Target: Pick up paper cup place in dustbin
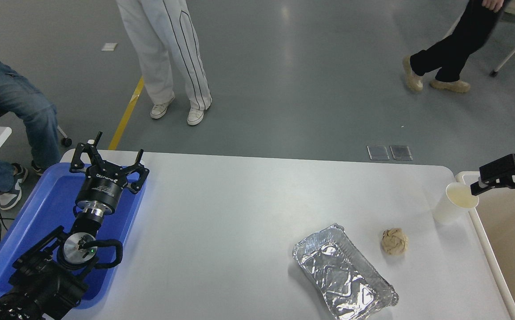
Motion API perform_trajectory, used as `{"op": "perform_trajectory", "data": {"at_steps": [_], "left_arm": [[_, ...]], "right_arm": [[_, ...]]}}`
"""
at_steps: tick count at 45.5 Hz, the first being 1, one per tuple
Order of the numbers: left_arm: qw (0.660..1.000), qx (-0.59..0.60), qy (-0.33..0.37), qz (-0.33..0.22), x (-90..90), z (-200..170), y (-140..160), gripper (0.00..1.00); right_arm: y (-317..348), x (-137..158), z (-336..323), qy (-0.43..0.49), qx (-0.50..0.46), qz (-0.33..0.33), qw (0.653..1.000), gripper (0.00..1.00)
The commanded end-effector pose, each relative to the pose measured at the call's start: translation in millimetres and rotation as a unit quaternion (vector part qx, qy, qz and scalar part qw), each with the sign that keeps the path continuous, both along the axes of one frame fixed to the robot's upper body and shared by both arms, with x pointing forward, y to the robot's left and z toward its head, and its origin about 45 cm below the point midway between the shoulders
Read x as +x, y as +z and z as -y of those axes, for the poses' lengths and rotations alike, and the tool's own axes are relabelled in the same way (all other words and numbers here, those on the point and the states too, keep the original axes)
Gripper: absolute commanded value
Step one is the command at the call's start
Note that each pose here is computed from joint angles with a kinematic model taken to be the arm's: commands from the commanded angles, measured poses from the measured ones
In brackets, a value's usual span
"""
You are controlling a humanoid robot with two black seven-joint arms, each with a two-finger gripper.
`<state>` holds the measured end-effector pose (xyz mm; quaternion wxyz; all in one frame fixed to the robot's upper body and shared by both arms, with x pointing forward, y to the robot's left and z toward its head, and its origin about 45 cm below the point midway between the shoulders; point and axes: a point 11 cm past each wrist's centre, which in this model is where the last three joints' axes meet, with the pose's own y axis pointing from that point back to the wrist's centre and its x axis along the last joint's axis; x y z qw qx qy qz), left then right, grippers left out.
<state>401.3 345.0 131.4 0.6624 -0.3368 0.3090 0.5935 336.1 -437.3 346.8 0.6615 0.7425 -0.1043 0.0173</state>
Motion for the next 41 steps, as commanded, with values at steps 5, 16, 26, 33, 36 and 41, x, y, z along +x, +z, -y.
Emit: {"op": "perform_trajectory", "data": {"at_steps": [5, 16, 26, 33, 36, 41], "left_arm": [[1.0, 0.0, 0.0, -0.001, 0.0, 0, 0, 1.0], [1.0, 0.0, 0.001, 0.0, 0.0, 0, 0, 1.0], [1.0, 0.0, 0.001, 0.0, 0.0, 0, 0, 1.0], [1.0, 0.0, 0.001, 0.0, 0.0, 0, 0, 1.0], [1.0, 0.0, 0.001, 0.0, 0.0, 0, 0, 1.0], [1.0, 0.0, 0.001, 0.0, 0.0, 0, 0, 1.0]], "right_arm": [[54, 9, -38, 0.078, -0.056, 0.015, 0.995, 1.0], [95, 21, -80, 0.132, -0.079, 0.054, 0.987, 1.0], [104, 28, -102, 0.154, -0.072, 0.071, 0.983, 1.0], [106, 33, -122, 0.166, -0.039, 0.085, 0.982, 1.0], [108, 36, -137, 0.171, -0.01, 0.096, 0.981, 1.0], [108, 37, -146, 0.158, 0.025, 0.101, 0.982, 1.0]]}}
